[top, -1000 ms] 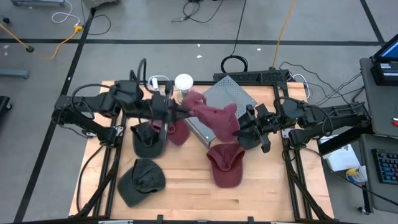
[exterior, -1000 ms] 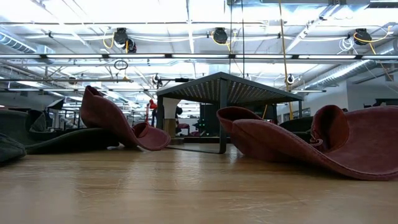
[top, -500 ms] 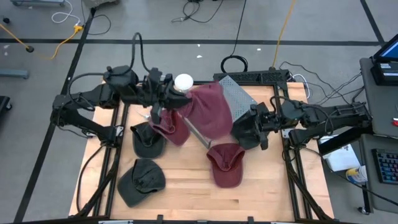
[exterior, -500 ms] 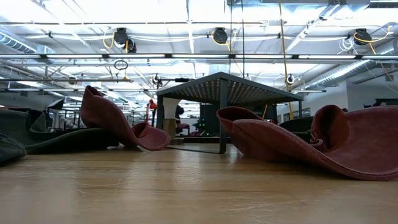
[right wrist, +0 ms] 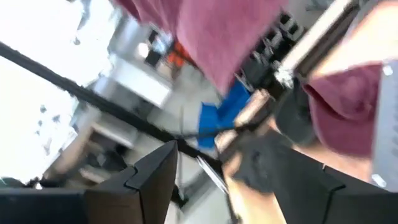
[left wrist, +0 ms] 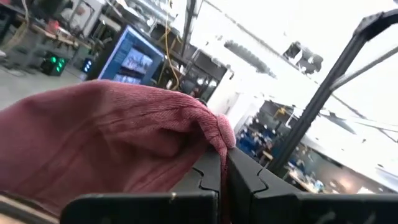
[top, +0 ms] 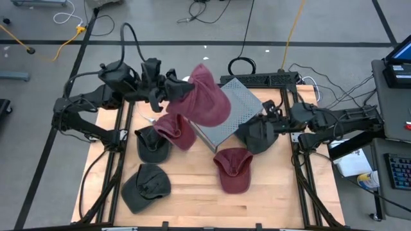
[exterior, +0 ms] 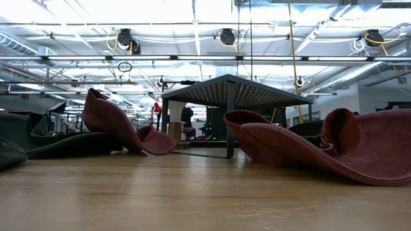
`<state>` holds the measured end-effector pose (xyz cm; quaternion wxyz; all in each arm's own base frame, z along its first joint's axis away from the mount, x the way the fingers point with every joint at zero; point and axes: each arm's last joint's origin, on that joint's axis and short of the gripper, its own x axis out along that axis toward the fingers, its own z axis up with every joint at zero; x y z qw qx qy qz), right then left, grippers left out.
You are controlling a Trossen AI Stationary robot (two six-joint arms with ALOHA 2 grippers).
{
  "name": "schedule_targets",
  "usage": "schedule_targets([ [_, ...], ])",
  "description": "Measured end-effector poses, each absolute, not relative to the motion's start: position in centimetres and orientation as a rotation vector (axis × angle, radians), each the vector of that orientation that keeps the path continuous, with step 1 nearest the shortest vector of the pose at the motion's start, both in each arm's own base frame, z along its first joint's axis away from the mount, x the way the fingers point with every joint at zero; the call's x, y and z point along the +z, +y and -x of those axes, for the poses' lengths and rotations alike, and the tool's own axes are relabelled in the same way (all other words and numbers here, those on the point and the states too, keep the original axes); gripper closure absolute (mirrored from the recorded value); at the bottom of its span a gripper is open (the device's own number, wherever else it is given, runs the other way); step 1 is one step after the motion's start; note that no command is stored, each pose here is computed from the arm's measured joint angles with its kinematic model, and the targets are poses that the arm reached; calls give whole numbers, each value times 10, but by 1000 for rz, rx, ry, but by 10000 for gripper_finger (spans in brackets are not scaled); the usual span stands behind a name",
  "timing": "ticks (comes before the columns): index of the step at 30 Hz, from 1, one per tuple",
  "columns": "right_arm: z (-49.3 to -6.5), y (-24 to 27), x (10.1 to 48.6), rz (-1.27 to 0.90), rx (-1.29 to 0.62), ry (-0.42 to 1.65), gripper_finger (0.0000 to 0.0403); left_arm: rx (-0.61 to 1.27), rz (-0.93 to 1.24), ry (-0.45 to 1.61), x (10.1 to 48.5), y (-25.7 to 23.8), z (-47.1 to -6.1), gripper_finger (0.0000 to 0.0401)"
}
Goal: Pick & Place hat
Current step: Put the right red cap on the shelf
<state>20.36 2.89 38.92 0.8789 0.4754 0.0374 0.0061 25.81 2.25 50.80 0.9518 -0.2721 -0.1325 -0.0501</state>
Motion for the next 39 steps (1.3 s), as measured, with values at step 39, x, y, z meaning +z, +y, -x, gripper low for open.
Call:
schedule_targets([
  [39, -222, 7, 402, -1127, -53, -205, 177, -80, 462, -632, 508, -16, -304, 400],
])
